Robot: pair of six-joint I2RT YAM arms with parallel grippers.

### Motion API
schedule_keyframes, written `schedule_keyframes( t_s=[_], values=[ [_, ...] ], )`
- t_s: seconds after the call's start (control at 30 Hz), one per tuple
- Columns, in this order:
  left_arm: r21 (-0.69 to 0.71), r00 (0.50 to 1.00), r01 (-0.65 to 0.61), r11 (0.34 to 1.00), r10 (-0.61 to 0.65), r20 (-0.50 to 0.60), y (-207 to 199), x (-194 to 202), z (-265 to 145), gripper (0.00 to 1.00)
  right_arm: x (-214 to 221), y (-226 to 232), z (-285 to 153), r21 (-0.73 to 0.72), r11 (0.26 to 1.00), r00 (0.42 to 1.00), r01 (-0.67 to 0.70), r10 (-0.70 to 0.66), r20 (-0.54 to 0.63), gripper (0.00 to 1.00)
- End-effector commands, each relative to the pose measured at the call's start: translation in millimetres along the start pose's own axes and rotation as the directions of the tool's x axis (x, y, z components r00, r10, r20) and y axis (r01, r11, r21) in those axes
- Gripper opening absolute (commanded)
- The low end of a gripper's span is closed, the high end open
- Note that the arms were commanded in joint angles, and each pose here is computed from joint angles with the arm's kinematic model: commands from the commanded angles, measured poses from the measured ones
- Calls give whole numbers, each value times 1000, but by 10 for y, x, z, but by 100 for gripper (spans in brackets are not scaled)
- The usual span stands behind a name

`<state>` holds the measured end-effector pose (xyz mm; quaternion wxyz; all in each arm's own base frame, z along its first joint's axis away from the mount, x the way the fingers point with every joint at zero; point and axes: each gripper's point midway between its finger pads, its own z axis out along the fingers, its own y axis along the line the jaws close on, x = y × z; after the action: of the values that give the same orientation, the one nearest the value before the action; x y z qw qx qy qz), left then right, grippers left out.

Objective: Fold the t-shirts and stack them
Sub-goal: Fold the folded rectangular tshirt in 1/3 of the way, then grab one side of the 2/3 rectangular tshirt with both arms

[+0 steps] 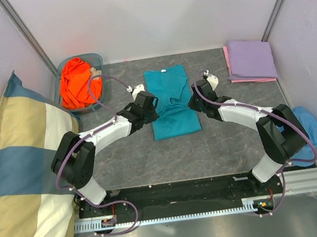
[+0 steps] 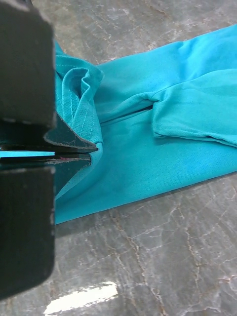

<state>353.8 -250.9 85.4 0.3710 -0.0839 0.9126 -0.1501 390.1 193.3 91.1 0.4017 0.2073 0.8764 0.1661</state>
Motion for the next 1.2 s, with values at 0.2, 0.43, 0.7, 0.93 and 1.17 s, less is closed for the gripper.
schedule_keyframes(
  t_s=[0.2,0.43,0.7,0.93,1.17],
  values=[
    [-25,994,-10,1000,13,108,-51,-465,93,100,-317,98,122,-55,998,999,18,-17,31,73],
    [-62,975,49,997,-34,220,281,-746,-385,100,-364,-340,-229,3,999,998,55,-55,34,81],
    [32,998,52,998,-53,19,402,459,-487,100,361,-612,-599,-101,994,997,-31,23,-77,84],
    [25,999,21,999,-20,-51,356,1000,-381,100,672,-793,-648,-92,996,993,-13,2,-116,84],
    [13,999,-1,1000,2,-32,334,992,-250,100,776,-809,-536,-94,996,990,-14,0,-144,84]
  ],
)
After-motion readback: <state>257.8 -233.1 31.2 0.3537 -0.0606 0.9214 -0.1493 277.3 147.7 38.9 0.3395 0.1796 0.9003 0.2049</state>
